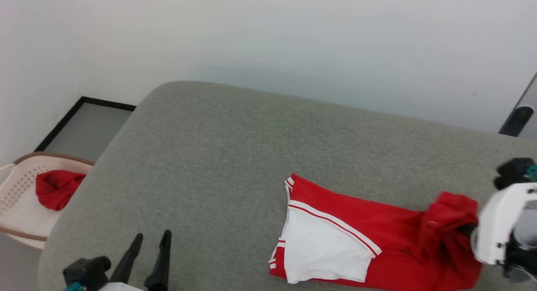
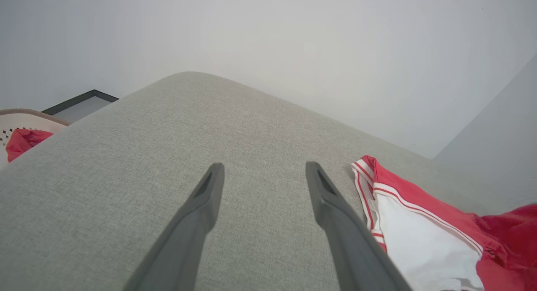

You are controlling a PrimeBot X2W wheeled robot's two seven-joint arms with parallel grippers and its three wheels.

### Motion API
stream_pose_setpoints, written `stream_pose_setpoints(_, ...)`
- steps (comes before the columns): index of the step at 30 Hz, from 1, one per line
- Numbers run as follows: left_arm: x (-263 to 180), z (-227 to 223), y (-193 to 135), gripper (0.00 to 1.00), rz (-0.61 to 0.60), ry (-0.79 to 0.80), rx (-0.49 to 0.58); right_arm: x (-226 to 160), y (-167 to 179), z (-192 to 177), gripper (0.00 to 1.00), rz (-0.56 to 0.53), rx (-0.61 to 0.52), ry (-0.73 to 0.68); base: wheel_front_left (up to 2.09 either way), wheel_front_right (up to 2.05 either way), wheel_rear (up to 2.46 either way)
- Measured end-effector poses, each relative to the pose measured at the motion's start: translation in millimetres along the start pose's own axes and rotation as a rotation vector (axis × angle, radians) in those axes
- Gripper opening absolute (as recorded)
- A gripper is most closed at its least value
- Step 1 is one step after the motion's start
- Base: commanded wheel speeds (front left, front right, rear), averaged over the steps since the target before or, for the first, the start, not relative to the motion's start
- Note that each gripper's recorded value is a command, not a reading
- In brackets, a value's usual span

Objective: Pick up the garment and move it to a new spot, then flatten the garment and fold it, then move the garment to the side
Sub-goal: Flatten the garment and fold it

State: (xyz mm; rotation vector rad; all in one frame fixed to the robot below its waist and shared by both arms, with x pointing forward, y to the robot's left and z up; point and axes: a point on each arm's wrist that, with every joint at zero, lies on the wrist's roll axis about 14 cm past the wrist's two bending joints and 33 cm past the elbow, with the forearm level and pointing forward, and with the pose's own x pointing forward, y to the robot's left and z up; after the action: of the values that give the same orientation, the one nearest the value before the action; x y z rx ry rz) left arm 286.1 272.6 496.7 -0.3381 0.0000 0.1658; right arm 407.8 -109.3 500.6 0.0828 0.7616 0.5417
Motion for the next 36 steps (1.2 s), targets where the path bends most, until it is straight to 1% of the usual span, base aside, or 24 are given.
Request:
stream_pose_setpoints(8,-6,-1,1,1.0,0.015,-0.008,-0.026,28,72,29,0.0,0.121,-0.074,-0.061,0.0,0.0,0.0)
stream_pose_setpoints(14,-7,-3,-1,1.0,0.021,-0.009,-0.045,54,118,31,0.0,0.18,-0.126,-0.05,0.0,0.0,0.0)
stream_pose_setpoints(21,-4,-5,0,1.0,0.035,-0.012,-0.062,85,141,16,0.0,0.195,-0.182,0.015,0.0,0.0,0.0)
stream_pose_setpoints(25,-4,-9,3,1.0,0.048,-0.004,-0.064,101,142,8,0.0,0.184,-0.194,0.039,0.0,0.0,0.0)
stream_pose_setpoints(26,-4,-9,4,1.0,0.05,-0.004,-0.066,104,143,7,0.27,0.185,-0.192,0.045,0.0,0.0,0.0)
stream_pose_setpoints(27,-4,-10,4,1.0,0.053,-0.003,-0.068,106,143,5,0.67,0.181,-0.199,0.048,0.0,0.0,0.0)
stream_pose_setpoints(28,-5,-11,5,1.0,0.055,-0.002,-0.068,108,143,4,1.0,0.177,-0.209,0.052,0.0,0.0,0.0)
stream_pose_setpoints(32,-5,-11,9,1.0,0.062,-0.006,-0.065,107,147,11,1.0,0.18,-0.219,0.04,0.0,0.0,0.0)
stream_pose_setpoints(36,-3,-9,11,1.0,0.058,-0.008,-0.056,98,150,25,1.0,0.194,-0.226,-0.004,0.0,0.0,0.0)
